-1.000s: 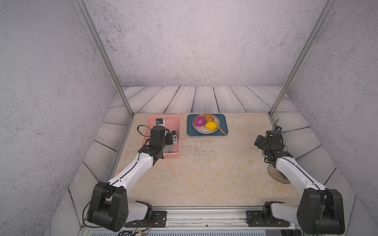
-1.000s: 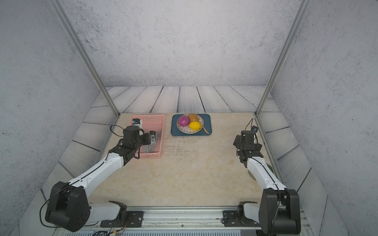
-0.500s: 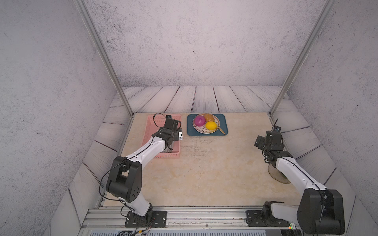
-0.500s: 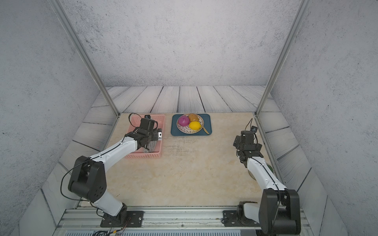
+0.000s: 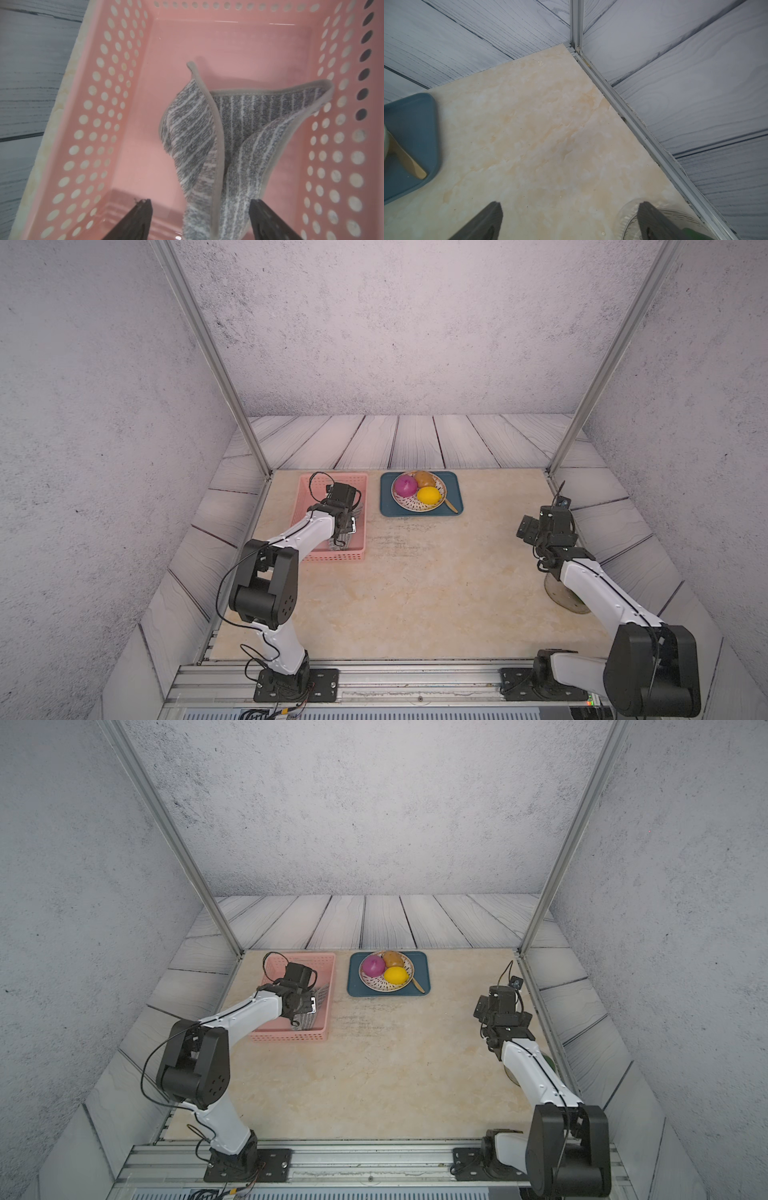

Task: Fold the square dishcloth
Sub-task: Pick up the cleaning item from the bin.

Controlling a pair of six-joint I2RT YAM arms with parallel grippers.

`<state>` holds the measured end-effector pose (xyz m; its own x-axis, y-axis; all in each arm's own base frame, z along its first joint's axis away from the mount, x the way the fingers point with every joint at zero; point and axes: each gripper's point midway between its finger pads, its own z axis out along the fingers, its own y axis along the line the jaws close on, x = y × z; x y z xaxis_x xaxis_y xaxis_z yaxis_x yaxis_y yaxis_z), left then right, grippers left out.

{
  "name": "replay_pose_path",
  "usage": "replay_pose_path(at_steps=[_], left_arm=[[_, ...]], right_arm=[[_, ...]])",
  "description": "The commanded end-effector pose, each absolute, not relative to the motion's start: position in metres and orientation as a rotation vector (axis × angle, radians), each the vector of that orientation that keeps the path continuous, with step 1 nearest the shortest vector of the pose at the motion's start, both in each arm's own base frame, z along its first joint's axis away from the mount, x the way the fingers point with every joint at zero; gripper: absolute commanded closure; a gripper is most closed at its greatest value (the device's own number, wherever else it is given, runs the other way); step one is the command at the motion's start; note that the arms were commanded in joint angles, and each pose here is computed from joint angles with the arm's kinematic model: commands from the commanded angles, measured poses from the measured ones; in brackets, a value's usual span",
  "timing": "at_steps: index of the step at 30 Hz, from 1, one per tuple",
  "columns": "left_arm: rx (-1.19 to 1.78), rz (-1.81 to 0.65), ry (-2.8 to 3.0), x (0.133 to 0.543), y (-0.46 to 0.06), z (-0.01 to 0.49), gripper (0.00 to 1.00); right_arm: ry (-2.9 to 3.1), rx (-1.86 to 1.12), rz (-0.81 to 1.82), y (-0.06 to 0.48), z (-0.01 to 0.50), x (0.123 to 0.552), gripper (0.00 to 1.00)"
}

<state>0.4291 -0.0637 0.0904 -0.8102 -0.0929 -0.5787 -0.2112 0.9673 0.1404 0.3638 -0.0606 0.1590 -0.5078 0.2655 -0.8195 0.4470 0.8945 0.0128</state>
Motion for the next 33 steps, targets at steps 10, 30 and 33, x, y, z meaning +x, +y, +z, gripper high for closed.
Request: replay_pose_path(at_steps=[10,30,33], left_arm=[[-0.291,0.256,2.534,0.428,-0.041,0.093,1.00],[-0.044,-0.337,2.129,0.445,-0.121,0.310,1.00],[0.025,-0.398,2.075,0.439,-0.145,0.336,1.00]], right_arm=[[2.150,0.506,-0.239,-0.059,0.154,0.362,0.01],[2.140,0.526,-0.242,-0.060,0.152,0.359,0.01],[2.136,0.531,-0.248,-0.061,0.154,0.358,0.01]])
